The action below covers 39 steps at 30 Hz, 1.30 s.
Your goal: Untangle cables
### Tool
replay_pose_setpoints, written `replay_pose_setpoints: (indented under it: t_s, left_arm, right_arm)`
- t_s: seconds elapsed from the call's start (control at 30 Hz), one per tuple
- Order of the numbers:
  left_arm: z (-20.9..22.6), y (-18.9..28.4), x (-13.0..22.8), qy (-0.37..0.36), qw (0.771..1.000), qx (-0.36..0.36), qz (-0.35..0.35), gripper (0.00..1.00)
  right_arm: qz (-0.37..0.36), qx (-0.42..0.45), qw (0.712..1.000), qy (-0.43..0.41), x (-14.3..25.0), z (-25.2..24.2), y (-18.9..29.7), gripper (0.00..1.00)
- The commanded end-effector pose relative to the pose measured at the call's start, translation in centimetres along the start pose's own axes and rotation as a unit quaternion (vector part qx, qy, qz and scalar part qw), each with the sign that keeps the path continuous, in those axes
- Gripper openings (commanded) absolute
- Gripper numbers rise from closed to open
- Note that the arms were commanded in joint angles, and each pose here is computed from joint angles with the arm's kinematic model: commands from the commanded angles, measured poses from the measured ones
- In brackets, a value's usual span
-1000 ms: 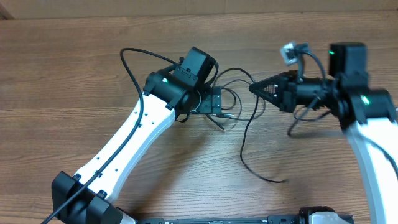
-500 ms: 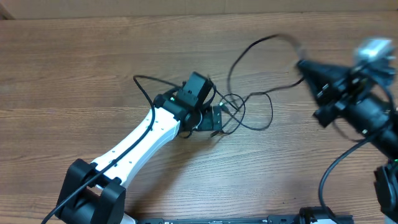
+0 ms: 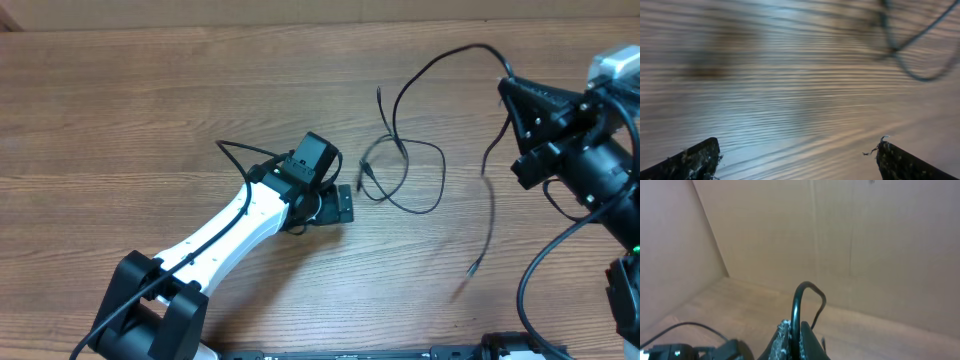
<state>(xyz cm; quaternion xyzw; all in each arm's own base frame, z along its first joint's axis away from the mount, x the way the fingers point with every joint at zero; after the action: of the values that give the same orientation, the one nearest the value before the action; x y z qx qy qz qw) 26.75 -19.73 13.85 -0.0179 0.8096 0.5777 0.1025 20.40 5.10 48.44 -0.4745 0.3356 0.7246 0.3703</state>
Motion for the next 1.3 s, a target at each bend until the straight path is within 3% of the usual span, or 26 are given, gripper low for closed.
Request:
replay_pose_setpoints:
  t_s: [0.0,0.1,0.3,0.43,0.57,0.63,0.77,0.8,0.83,0.87,0.9,0.97,1.07,1.27]
  left_arm:
    - [-1.9,-0.2,0.3,-0.05,0.993,0.1,0.024,0.99]
    - [-2.5,-0.1,-0.6,-0.073,0.991,0.116,-0.004,0.99]
    - [-1.4,-0.1,-2.6,-0.075,0.993,0.032,-0.084,1.0]
    - [-1.9,0.0,-4.3,-0.088,0.984,0.024,-0.153,1.0]
    - [-3.1,-0.7,-5.5,-0.138,0.971,0.035,-0.192,0.85]
    - [-3.6,-2.0,-5.8,-0.169,0.965,0.036,-0.197,0.83]
    - [-4.4,-6.6,-6.0,-0.212,0.956,0.043,-0.197,0.91]
    - [-4.7,-7.5,-6.0,-0.226,0.952,0.051,-0.198,0.86]
    - [-5.0,-8.3,-6.1,-0.252,0.945,0.058,-0.201,0.56]
    - [-5.1,-8.9,-6.1,-0.287,0.934,0.06,-0.206,0.14]
    - [-5.1,-9.2,-6.2,-0.314,0.924,0.055,-0.211,0.04]
    - [-4.7,-8.9,-6.8,-0.324,0.919,0.036,-0.222,0.04]
    - [-2.2,-6.0,-8.4,-0.273,0.93,-0.024,-0.245,0.04]
    - [6.3,3.5,-9.8,-0.031,0.951,-0.126,-0.281,0.04]
  right_arm:
    - [-0.001,-0.006,1.0,-0.001,-0.4,0.3,0.2,0.04]
    - [-0.003,-0.013,1.0,0.001,-0.5,0.5,0.3,0.04]
    - [-0.042,-0.022,0.999,0.025,-1.9,1.7,1.9,0.04]
    - [-0.056,-0.035,0.997,0.035,-3.0,2.8,3.1,0.04]
    - [-0.062,-0.058,0.995,0.043,-3.7,4.0,4.2,0.04]
    - [-0.07,-0.064,0.994,0.049,-4.2,4.5,4.8,0.04]
    - [-0.098,-0.072,0.99,0.066,-5.7,5.9,6.6,0.04]
    - [-0.102,-0.073,0.99,0.069,-5.9,6.1,6.8,0.04]
    - [-0.105,-0.074,0.989,0.071,-6.0,6.2,7.0,0.04]
    - [-0.106,-0.074,0.989,0.071,-6.0,6.3,7.0,0.04]
    - [-0.106,-0.074,0.989,0.071,-6.0,6.3,7.0,0.04]
    - [-0.101,-0.066,0.99,0.066,-5.8,6.1,7.0,0.04]
    - [-0.094,-0.025,0.994,0.055,-5.5,5.2,6.8,0.04]
    - [-0.116,0.009,0.992,0.039,-6.1,4.8,7.3,0.04]
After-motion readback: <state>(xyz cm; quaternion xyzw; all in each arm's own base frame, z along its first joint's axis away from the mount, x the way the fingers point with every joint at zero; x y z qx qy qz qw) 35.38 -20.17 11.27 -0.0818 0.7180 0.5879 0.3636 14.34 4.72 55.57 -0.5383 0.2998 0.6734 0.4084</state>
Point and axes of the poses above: each gripper's point midway between its finger pads, its own y axis back along the fingers, its own z axis along the line the jaws close on, x = y × z, the point moved 8 cm from there along y, back along the fingers, and after that the axes turned 11 degrees about -y, right-handed, at the moved point
